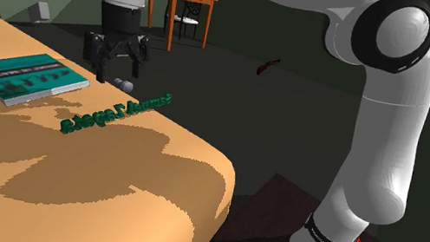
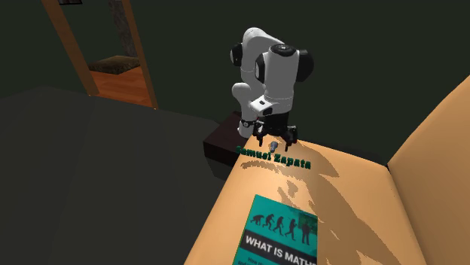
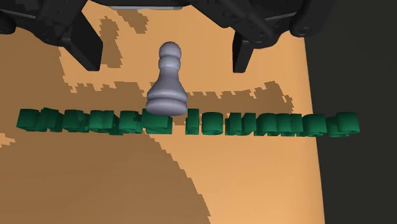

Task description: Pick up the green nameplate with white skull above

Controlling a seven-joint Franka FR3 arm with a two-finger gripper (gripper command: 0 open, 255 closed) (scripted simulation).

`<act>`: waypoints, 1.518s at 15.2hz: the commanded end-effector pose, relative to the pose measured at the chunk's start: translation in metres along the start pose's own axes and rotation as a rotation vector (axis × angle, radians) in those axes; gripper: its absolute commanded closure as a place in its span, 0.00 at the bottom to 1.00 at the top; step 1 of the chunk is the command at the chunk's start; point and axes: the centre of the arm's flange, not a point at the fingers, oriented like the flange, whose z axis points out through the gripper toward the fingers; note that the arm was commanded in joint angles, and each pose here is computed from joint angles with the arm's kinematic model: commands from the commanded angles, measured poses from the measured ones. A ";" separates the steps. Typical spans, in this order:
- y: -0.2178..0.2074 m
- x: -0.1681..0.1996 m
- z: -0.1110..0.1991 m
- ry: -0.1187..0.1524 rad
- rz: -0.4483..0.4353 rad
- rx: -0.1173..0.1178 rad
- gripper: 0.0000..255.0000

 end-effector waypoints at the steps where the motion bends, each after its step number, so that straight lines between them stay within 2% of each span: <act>1: 0.000 -0.001 0.009 0.001 0.000 0.000 0.00; 2: 0.000 -0.001 0.009 0.001 0.000 0.000 0.00; 3: 0.000 0.000 0.009 0.001 0.000 0.000 1.00; 12: 0.000 -0.001 0.009 0.001 0.000 0.000 1.00; 23: -0.002 0.000 -0.049 0.001 0.000 0.000 1.00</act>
